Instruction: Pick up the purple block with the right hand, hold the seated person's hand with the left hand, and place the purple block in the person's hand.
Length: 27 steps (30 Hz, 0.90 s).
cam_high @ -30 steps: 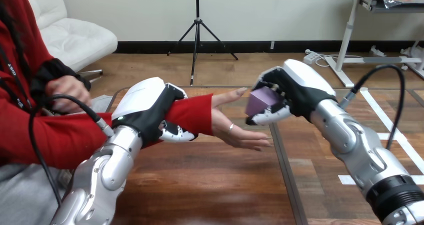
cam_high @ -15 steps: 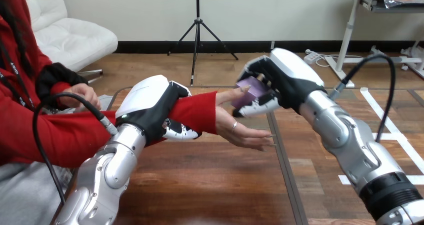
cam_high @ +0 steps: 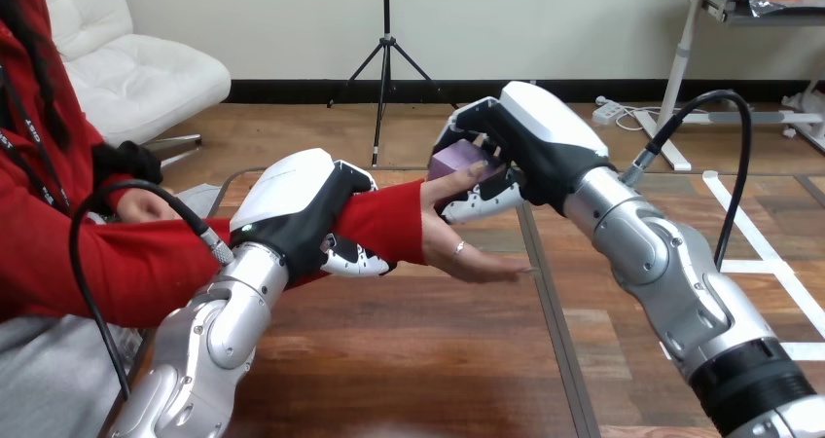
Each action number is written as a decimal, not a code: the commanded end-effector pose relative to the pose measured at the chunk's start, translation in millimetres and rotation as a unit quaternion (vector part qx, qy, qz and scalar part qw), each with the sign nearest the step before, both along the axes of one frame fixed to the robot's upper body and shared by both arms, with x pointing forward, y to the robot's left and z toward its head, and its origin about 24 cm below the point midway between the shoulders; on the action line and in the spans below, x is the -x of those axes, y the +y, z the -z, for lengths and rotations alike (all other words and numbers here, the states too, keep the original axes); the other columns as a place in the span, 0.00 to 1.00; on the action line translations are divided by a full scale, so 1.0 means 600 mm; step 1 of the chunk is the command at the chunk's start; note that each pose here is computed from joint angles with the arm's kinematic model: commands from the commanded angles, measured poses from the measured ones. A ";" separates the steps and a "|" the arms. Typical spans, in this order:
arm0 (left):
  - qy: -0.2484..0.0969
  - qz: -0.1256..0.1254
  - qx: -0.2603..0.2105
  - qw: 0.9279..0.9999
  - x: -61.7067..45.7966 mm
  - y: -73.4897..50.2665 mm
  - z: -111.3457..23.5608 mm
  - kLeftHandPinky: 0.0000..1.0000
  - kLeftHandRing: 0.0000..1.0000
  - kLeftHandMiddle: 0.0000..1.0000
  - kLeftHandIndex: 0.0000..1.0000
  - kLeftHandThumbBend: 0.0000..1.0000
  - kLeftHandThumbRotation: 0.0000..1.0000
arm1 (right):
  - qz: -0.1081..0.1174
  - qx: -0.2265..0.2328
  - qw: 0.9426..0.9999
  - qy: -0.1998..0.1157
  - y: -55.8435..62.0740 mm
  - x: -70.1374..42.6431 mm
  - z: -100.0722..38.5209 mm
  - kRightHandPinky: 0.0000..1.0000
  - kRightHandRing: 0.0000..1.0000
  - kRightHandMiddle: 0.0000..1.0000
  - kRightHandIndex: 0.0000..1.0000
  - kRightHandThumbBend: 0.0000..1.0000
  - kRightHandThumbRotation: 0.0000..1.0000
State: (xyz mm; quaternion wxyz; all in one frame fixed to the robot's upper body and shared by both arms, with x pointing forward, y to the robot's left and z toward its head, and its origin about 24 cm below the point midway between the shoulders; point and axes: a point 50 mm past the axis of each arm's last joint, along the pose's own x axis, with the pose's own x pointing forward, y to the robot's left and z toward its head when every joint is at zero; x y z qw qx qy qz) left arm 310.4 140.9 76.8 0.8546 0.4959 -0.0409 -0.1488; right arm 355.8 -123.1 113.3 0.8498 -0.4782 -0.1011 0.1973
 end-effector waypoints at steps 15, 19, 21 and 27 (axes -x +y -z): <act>-0.168 0.057 0.028 0.984 -0.032 -0.053 -0.106 0.34 0.40 0.47 0.49 0.53 0.05 | -0.035 -0.033 0.999 -0.018 0.026 0.021 -0.047 0.33 0.38 0.45 0.49 0.58 0.00; -0.182 0.055 0.027 0.981 -0.031 -0.050 -0.103 0.35 0.41 0.48 0.49 0.53 0.05 | -0.039 -0.026 0.999 -0.015 0.026 0.025 -0.046 0.32 0.37 0.45 0.49 0.58 0.00; -0.189 0.053 0.029 0.980 -0.031 -0.048 -0.102 0.35 0.42 0.48 0.49 0.52 0.05 | -0.042 -0.023 0.999 -0.013 0.025 0.026 -0.044 0.32 0.37 0.45 0.49 0.59 0.00; -0.201 0.051 0.036 0.978 -0.031 -0.044 -0.100 0.37 0.44 0.51 0.50 0.51 0.05 | -0.045 -0.017 0.999 -0.007 0.023 0.030 -0.041 0.33 0.39 0.46 0.49 0.60 0.00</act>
